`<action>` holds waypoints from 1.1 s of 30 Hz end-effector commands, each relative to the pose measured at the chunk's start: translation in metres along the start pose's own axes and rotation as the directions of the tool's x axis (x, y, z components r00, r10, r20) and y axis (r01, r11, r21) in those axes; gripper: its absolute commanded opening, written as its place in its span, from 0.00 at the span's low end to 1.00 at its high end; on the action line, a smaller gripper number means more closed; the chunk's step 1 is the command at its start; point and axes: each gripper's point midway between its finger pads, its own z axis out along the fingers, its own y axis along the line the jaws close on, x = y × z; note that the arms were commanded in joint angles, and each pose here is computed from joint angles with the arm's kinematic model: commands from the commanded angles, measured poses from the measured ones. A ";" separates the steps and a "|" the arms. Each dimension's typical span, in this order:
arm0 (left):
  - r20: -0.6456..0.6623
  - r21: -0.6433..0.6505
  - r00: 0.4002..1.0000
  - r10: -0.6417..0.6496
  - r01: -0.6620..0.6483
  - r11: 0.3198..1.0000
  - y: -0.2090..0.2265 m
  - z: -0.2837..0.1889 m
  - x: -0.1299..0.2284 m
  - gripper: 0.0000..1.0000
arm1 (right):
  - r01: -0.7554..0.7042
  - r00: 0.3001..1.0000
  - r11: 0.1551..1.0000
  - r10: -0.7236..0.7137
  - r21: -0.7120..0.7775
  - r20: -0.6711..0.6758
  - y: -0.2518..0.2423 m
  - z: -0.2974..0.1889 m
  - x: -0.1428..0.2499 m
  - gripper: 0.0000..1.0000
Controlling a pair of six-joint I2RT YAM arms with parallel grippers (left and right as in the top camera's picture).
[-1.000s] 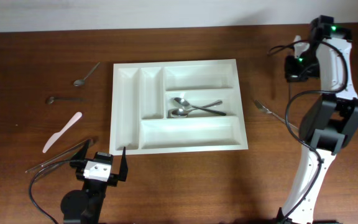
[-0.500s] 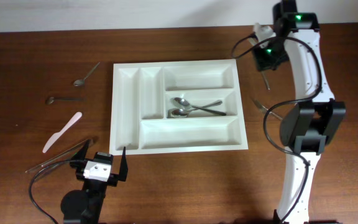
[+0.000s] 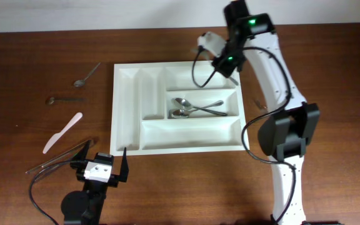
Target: Pack container
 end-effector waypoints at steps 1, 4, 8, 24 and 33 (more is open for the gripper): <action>0.003 0.004 1.000 0.002 -0.002 1.000 -0.001 0.000 0.001 0.99 | 0.194 0.980 0.980 -0.195 0.038 0.044 0.008 -0.015 -0.022 0.04; 0.003 0.004 1.000 0.002 -0.002 1.000 -0.001 0.000 0.002 0.99 | 0.344 0.938 0.937 -0.346 0.065 0.028 0.010 -0.013 -0.028 0.04; 0.003 0.004 1.000 0.002 -0.002 1.000 -0.001 0.000 0.001 0.99 | 0.453 0.889 0.882 -0.458 0.129 0.010 0.000 -0.013 -0.036 0.04; 0.003 0.004 1.000 0.002 -0.002 1.000 -0.001 0.000 0.001 0.99 | 0.501 0.858 0.862 -0.507 0.080 0.082 0.000 0.045 -0.041 0.04; 0.003 0.004 1.000 0.002 -0.002 1.000 -0.001 0.000 0.002 0.99 | 0.493 0.865 0.870 -0.491 -0.001 0.104 0.011 0.083 -0.029 0.04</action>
